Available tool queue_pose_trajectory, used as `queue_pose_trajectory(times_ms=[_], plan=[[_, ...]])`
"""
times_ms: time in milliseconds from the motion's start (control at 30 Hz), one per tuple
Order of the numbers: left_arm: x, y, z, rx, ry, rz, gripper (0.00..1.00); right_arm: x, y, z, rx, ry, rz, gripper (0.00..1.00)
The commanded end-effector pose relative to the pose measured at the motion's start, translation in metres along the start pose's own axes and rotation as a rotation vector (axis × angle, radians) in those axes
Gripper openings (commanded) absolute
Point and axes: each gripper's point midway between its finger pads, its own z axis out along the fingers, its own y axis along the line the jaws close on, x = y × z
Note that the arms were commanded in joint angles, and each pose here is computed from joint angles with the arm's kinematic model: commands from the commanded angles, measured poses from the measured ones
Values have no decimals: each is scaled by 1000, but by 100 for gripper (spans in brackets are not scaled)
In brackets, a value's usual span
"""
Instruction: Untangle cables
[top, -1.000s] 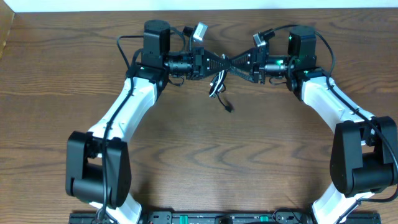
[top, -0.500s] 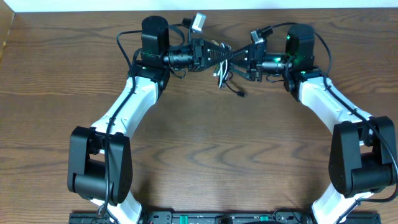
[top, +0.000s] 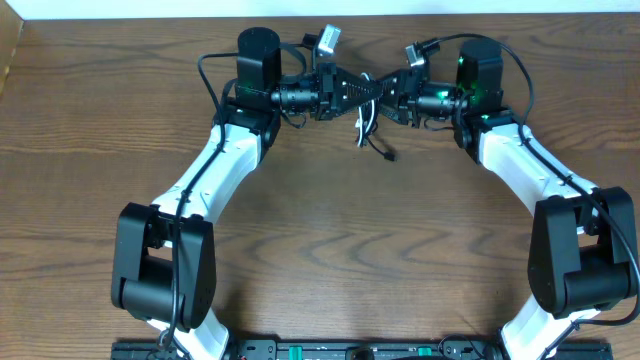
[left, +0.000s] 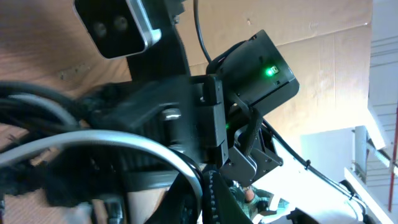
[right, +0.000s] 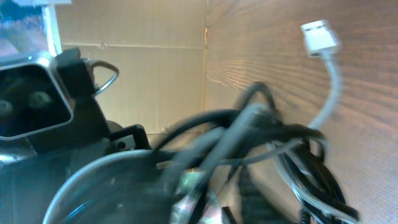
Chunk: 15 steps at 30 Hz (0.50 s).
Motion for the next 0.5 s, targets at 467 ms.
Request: queue_pose_trajectory(times_ms=[467], plan=[[-15, 16, -40, -26, -51, -2, 7, -35, -111, -98, 413, -189, -74, 1]])
